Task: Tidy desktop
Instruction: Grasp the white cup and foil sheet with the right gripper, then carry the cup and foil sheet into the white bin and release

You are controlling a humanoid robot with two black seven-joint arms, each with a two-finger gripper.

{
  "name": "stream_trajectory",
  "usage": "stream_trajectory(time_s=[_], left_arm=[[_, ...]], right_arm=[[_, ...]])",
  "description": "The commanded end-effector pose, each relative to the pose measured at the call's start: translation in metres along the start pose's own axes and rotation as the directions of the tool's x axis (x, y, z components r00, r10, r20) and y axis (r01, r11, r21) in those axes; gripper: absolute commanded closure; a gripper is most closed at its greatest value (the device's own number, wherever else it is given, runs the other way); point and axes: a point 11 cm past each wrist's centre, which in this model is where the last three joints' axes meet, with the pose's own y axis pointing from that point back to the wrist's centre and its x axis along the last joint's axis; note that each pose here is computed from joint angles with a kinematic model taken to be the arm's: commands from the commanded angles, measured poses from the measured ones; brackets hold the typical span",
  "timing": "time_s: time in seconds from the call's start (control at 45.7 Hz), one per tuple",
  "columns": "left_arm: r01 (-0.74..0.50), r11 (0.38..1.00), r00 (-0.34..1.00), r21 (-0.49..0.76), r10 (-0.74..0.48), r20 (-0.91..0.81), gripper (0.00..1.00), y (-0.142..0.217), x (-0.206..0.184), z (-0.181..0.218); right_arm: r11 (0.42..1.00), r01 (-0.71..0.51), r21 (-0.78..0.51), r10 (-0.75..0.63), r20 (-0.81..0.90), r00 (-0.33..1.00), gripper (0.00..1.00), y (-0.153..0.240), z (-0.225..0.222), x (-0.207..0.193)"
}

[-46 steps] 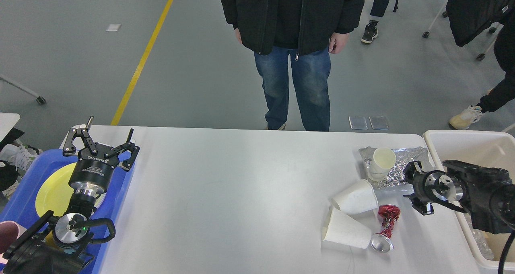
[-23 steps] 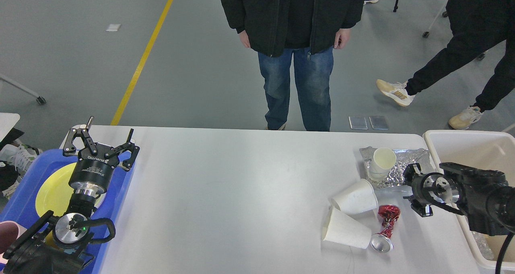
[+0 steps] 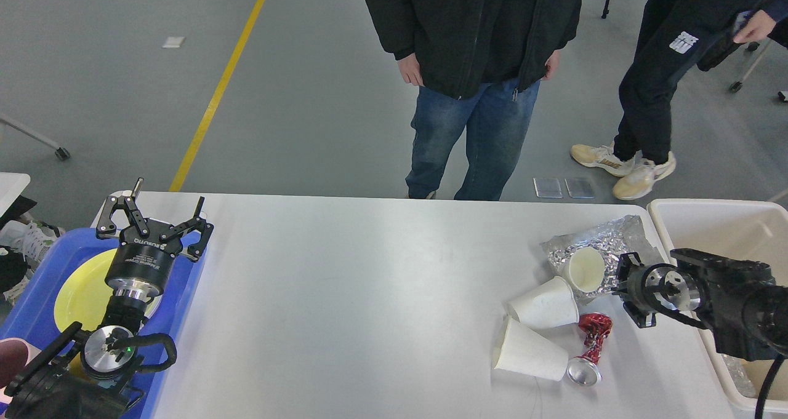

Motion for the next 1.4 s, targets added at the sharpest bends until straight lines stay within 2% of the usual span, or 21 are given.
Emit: stream_trajectory(time_s=[0.0,0.285,0.525,0.941,1.204,1.379], left_arm=[[0.001,1.0,1.0,0.0,-0.001,0.0,0.04,0.0,0.0,0.0],[0.001,1.0,1.0,0.0,-0.001,0.0,0.04,0.0,0.0,0.0],[0.001,1.0,1.0,0.0,-0.001,0.0,0.04,0.0,0.0,0.0],[0.001,1.0,1.0,0.0,-0.001,0.001,0.04,0.0,0.0,0.001],[0.001,1.0,1.0,0.0,-0.001,0.001,0.04,0.0,0.0,0.001],[-0.001,1.0,1.0,0.0,0.001,0.0,0.04,0.0,0.0,0.0]], right_arm=[[1.0,-0.001,-0.001,0.001,-0.004,1.0,0.98,0.0,-0.001,0.001],[0.999,0.015,-0.046,-0.015,-0.006,1.0,1.0,0.005,-0.003,-0.001],[0.993,0.035,-0.112,-0.041,-0.051,0.998,1.0,0.03,-0.024,0.003],[0.983,-0.058,-0.177,-0.011,-0.364,0.932,1.0,0.118,-0.074,0.029],[0.978,-0.007,-0.21,-0.11,-0.536,0.837,1.0,0.183,-0.098,0.019],[0.966,0.053,-0.252,-0.199,-0.601,0.774,1.0,0.224,-0.093,0.001]])
